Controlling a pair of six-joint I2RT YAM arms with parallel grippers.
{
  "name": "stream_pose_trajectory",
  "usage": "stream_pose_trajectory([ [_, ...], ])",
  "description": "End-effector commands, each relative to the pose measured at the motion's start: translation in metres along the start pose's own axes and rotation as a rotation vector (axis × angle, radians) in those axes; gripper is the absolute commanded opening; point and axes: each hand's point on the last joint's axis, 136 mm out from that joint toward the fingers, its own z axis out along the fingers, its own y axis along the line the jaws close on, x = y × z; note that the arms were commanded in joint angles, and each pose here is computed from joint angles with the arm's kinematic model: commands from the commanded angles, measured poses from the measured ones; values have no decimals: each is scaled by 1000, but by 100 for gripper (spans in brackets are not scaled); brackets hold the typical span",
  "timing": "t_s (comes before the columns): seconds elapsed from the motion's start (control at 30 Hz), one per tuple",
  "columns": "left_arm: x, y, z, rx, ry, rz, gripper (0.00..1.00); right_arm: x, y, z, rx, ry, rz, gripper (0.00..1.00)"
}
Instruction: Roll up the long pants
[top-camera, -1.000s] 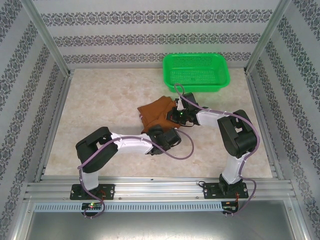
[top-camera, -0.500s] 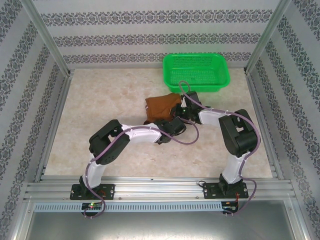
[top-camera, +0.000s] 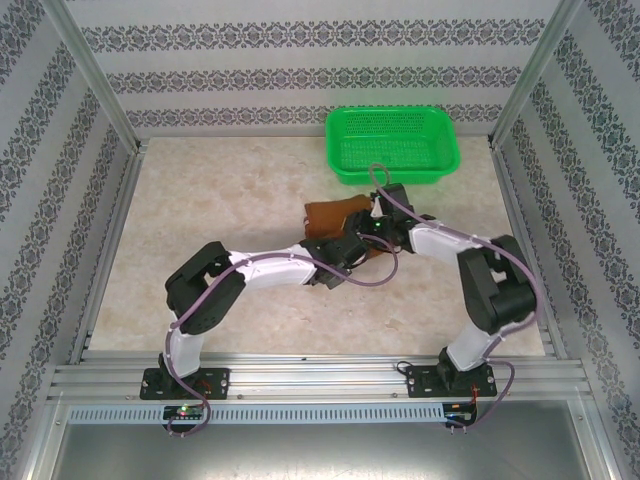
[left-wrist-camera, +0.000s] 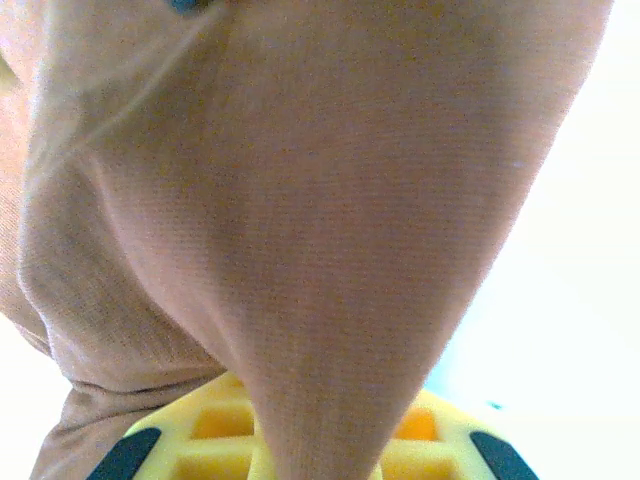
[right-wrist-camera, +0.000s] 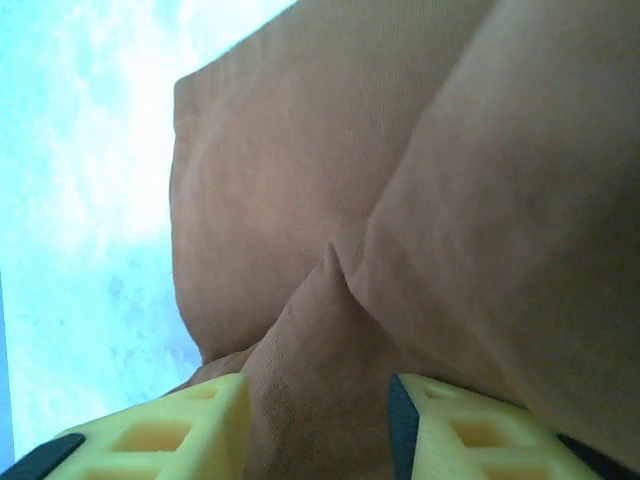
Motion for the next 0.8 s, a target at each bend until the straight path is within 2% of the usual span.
stream_pose_trajectory([
  [0.0, 78, -67, -21, 355, 313, -39, 0, -24, -16, -46, 89, -104, 0, 45],
  [0.13, 68, -71, -47, 437, 344, -22, 0, -40, -24, -80, 116, -206, 28, 46],
  [0.17, 67, -73, -52, 459, 364, -17, 0, -41, -28, -86, 119, -225, 37, 50],
  [0.33, 52, -82, -74, 576, 435, -54, 0, -22, -35, -92, 139, -169, 42, 52],
  [0.4, 43, -87, -82, 652, 456, -106, 0, -17, -38, -103, 148, -205, 43, 52],
  [0.47, 32, -94, -90, 794, 470, -198, 0, -16, -42, -121, 179, -258, 30, 52],
  [0.67, -2, -98, -110, 1135, 419, -468, 0, -18, -38, -169, 226, -378, -16, 52],
  [0.73, -10, -93, -117, 1196, 400, -522, 0, -19, -33, -181, 220, -408, -31, 52],
  [0.77, -15, -90, -119, 1219, 383, -545, 0, -18, -29, -185, 209, -411, -40, 57],
])
